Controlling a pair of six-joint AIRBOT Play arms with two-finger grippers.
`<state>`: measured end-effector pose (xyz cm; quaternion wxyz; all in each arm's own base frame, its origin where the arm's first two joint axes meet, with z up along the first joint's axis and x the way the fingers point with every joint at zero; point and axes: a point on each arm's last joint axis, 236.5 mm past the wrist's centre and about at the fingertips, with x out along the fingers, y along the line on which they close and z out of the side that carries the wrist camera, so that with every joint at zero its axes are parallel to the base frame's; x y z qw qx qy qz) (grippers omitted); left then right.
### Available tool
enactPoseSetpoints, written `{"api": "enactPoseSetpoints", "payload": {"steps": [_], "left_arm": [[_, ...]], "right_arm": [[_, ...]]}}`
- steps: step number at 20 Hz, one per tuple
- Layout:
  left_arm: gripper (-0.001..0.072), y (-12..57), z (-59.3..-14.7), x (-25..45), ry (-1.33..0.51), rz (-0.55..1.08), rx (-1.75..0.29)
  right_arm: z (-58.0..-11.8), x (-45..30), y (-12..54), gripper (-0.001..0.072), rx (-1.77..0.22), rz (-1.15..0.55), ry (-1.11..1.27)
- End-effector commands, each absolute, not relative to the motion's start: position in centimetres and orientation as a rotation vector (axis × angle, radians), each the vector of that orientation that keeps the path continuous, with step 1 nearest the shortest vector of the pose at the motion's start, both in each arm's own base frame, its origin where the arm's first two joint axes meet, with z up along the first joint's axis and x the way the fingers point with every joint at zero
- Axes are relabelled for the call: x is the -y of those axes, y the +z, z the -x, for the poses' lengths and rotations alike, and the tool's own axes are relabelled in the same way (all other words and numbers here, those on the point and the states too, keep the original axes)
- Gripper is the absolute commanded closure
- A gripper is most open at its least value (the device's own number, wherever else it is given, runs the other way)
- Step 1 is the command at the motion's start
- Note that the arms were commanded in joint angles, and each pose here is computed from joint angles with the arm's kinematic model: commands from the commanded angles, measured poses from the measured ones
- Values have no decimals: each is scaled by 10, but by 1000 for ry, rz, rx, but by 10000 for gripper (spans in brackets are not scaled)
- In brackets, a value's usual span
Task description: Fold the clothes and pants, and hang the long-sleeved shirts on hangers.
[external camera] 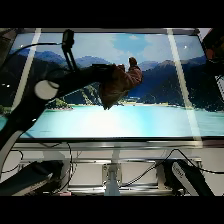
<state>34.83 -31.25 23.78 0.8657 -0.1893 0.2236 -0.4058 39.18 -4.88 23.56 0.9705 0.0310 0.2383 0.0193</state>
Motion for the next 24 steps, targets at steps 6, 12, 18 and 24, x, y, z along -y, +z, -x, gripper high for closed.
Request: {"api": "enactPoseSetpoints", "payload": {"steps": [6,12,18,24], "left_arm": [[691,174,-264,126,-361,11,-912],[691,171,-255,13,22,-206,-960],[691,194,-277,-23,192,-247,-837],[691,202,-288,-18,172,-247,-779]], "right_arm": [[-369,29,197,699,-660,-84,120],[-346,-32,106,678,-886,-162,290],[-372,-126,43,200,-940,-390,418],[-419,-184,-19,233,-1039,-597,387]]}}
